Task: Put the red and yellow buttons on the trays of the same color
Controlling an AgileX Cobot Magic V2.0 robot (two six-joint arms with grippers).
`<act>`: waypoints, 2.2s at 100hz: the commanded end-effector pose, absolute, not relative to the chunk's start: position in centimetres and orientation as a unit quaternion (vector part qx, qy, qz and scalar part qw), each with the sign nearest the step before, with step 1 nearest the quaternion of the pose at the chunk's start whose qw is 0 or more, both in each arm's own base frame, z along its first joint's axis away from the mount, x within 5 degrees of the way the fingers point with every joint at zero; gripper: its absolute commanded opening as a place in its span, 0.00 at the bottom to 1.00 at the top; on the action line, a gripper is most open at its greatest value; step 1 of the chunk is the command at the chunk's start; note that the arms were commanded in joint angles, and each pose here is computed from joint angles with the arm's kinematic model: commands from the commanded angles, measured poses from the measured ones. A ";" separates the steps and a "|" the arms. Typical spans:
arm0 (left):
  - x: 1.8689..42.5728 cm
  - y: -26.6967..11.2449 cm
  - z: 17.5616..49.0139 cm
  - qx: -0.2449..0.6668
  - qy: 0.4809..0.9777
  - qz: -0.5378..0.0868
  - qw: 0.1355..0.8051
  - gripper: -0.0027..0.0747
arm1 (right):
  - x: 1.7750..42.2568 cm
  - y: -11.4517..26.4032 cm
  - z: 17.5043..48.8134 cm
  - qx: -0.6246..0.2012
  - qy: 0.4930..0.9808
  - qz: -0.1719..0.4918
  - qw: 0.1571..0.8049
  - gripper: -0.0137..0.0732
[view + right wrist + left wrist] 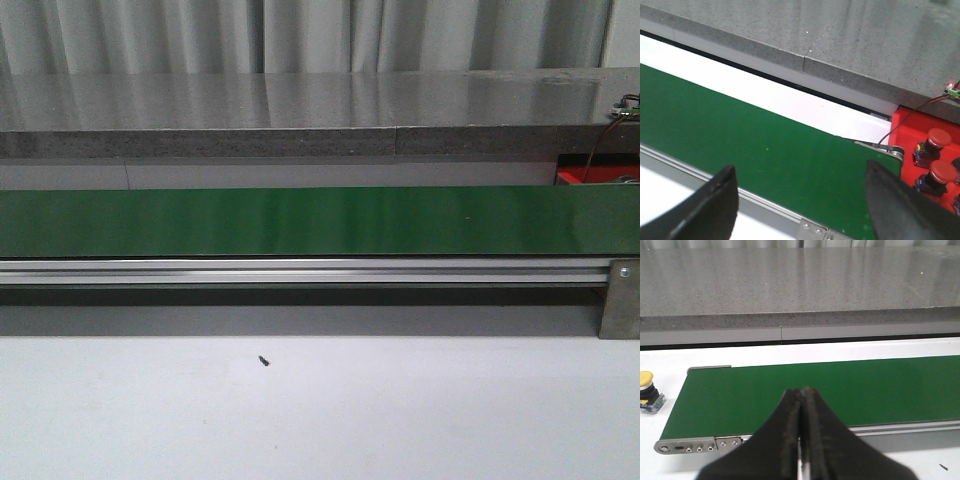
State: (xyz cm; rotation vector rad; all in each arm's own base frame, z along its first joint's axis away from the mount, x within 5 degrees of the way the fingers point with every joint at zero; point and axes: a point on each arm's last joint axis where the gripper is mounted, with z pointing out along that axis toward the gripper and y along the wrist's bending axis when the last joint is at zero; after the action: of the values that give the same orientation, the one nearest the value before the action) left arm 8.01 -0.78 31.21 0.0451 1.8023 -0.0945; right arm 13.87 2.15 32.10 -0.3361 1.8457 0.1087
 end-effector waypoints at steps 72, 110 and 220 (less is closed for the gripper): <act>8.1 -0.8 32.6 0.018 0.759 -0.045 0.650 0.42 | 11.2 2.1 32.1 -0.125 0.762 0.049 0.634 0.08; 8.1 -0.8 33.0 0.011 0.753 -0.053 0.655 0.74 | 11.2 2.1 32.1 -0.125 0.762 0.049 0.634 0.08; 31.8 14.5 35.3 -0.222 0.869 0.078 0.435 0.74 | 11.2 2.1 32.1 -0.125 0.762 0.049 0.634 0.08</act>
State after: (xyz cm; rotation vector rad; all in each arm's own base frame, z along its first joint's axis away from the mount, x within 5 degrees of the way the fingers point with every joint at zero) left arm 30.43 13.40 33.81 -0.5477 2.2470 0.1794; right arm 11.11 2.31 30.90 -0.3342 1.7999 0.1211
